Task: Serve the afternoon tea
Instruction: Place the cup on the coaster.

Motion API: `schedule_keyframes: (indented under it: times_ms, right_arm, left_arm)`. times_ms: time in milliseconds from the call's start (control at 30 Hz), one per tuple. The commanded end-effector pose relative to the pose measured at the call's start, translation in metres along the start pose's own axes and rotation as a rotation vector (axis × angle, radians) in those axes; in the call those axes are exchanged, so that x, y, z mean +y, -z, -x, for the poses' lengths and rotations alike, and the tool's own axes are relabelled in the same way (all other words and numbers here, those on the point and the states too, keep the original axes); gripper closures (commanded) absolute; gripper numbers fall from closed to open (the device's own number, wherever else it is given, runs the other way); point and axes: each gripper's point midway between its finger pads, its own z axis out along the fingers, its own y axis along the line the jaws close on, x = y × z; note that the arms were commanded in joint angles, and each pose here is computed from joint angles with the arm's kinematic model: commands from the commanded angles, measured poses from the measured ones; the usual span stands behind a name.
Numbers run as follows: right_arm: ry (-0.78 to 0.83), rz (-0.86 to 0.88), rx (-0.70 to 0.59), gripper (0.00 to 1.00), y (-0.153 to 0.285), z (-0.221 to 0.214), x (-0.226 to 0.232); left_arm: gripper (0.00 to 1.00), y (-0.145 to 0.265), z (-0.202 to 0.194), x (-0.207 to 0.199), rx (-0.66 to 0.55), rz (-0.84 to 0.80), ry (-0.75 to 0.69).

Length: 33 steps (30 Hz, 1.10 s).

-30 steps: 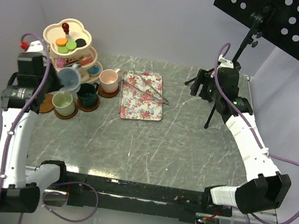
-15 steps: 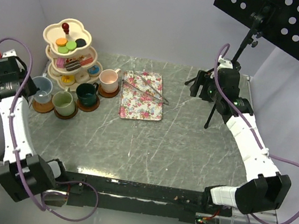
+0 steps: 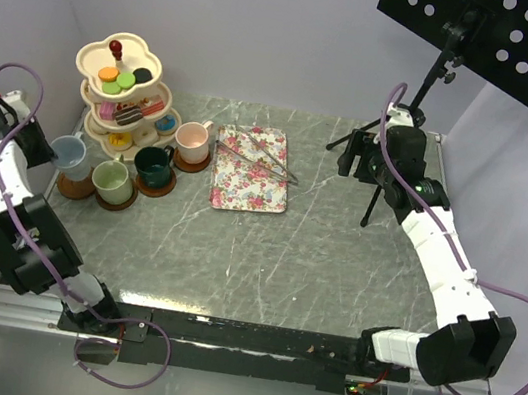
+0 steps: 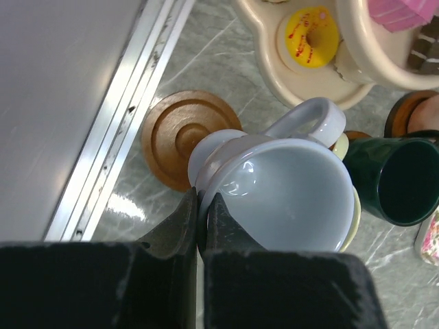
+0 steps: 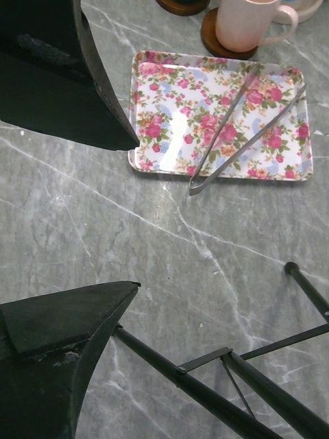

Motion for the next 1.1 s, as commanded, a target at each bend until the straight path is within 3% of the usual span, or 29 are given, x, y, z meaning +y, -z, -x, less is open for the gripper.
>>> schedule_keyframes:
  times_ms: [0, 567, 1067]
  right_arm:
    - [-0.004, 0.005, -0.004, 0.17, -0.005, 0.001, -0.002]
    - [-0.048, 0.005, 0.085, 0.17, -0.034, -0.015, -0.008]
    - [-0.089, 0.008, 0.112, 0.17, -0.042, -0.019, -0.014]
  left_arm:
    - [0.99, 0.007, 0.042, -0.017, -0.134, -0.095, -0.154]
    - [0.99, -0.045, 0.005, 0.004, -0.017, -0.090, -0.215]
    - [0.99, -0.070, -0.009, 0.022, -0.009, -0.040, -0.228]
